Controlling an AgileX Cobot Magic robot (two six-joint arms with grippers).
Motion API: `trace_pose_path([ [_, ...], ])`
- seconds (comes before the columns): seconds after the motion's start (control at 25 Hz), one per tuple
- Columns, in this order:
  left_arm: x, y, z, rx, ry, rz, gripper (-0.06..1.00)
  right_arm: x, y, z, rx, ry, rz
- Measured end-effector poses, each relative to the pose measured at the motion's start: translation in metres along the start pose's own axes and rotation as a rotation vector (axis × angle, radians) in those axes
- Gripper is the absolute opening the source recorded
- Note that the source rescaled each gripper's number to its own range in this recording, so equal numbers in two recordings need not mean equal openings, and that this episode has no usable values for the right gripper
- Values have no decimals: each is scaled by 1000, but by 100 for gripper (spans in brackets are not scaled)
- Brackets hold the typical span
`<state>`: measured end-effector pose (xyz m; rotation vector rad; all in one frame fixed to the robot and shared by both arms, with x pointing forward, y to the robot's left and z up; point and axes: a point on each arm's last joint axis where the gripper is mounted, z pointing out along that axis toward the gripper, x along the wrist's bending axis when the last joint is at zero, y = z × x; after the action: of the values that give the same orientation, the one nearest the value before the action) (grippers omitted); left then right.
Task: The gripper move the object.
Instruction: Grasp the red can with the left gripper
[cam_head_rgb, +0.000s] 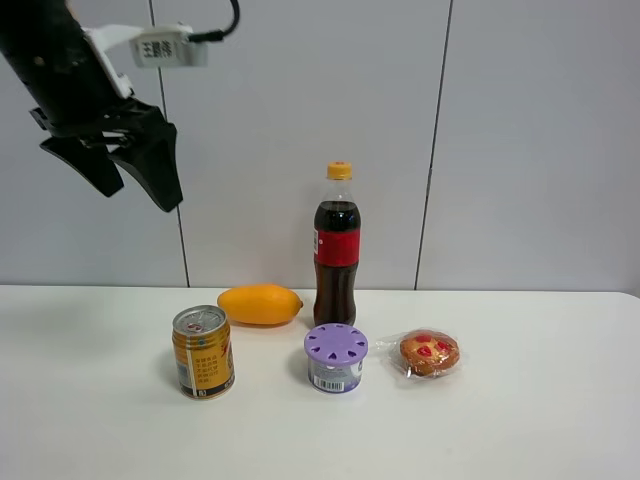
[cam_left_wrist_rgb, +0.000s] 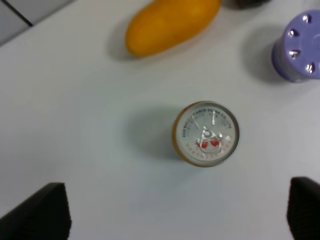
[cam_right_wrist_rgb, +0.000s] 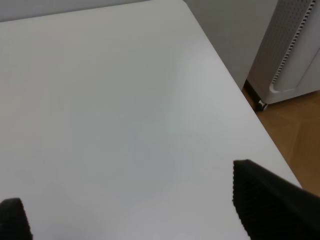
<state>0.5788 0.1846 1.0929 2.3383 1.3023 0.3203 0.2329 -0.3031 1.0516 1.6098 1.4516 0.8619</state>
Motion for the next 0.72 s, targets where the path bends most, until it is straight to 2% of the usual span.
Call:
trace_pose_path([
  [0.16,-13,15,38,138,-2,-4,100,0,0,0,0,0,0],
  [0.44,-31,15,99,286,-21,-20,100,0,0,0,0,0,0],
  [0.72,-31,8,124,346,0,-21,100,0,0,0,0,0,0],
])
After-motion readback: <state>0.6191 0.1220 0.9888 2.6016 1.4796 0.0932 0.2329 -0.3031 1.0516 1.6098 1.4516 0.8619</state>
